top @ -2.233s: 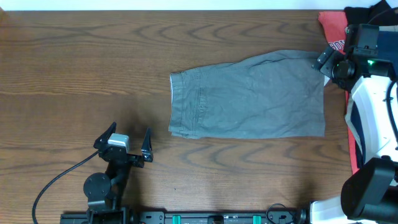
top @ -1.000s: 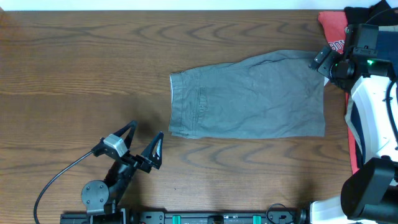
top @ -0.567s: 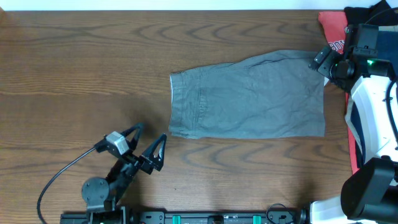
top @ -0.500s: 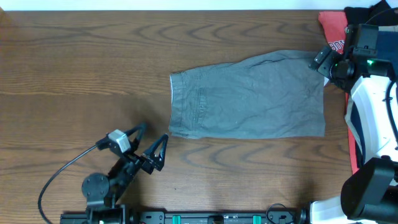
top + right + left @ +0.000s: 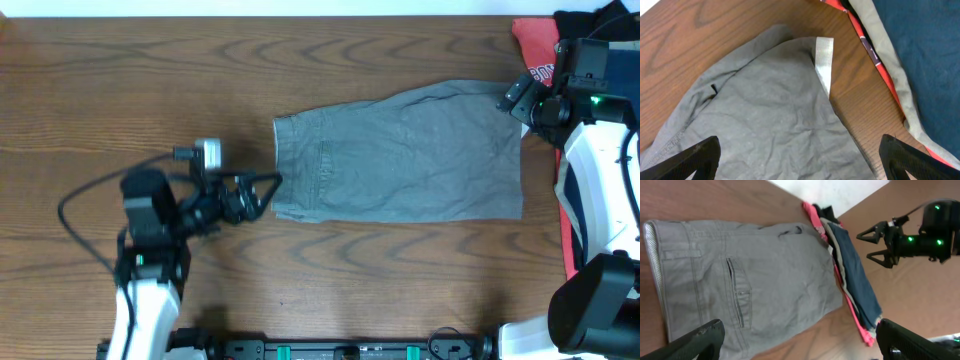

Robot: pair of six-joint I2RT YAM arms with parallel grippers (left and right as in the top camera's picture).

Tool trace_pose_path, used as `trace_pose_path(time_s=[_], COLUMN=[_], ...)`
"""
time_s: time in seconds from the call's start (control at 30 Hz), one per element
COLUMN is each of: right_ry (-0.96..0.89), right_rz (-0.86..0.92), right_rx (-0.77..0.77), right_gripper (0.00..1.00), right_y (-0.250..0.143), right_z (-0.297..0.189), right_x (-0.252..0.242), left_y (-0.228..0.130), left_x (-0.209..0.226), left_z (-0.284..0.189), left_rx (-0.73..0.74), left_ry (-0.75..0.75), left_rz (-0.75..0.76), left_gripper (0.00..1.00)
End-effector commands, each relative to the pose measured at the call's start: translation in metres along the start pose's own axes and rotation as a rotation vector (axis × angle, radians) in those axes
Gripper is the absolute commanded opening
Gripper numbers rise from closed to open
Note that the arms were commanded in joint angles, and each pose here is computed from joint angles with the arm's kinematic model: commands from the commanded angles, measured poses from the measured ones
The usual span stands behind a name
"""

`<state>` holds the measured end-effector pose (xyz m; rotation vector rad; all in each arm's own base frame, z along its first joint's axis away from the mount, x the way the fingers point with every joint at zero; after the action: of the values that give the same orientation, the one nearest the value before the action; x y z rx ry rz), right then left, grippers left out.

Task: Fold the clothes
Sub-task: 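Reach the left gripper to the pants' left leg end and grasp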

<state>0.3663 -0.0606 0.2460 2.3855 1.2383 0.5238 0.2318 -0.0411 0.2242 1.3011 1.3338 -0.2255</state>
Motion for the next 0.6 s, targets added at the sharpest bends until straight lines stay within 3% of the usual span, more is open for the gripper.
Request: trace_pose_path(time_s=[0.0,0.13,0.23,0.43,0.57], right_ry=[0.011,0.011,0.011,0.011,0.011], right_rz=[-0.005,-0.005,-0.005,-0.005,-0.005], right_rx=[-0.025,-0.026,-0.026,-0.025,-0.026], right_gripper=[0.99,0.99,0.99,0.99,0.99], right_y=[0.005,0.005,0.005,0.005,0.005], right_z=[-0.008,-0.008,-0.008,-0.008,-0.008], right_x=[0.002,0.002,0.002,0.002,0.002], left_y=[0.016,0.02,0.026,0.039,0.045], left_x=[0.004,0.019,0.021,0.03,0.038], left_z=[0.011,0.022,0.025,0.024,0.029], left_rx=[0.051,0.062,0.027,-0.092,-0.096], left_ry=[-0.06,-0.059,-0.058,0.097,0.215], left_rz=[-0.028,-0.164,-0.121,-0.147,-0.109], left_gripper=[0.98,0.98,0.98,0.98,0.98])
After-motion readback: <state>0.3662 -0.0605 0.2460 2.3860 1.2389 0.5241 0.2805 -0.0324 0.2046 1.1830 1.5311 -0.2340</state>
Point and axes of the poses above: each gripper's point midway between its finger pads, its own z axis out along the fingers, its own x axis along the line the jaws close on, y = z × x, the point moved 10 cm from there along -z, back along the fingers, and after that the axes turned 3 degrees about -z, right-handed, at the moved point
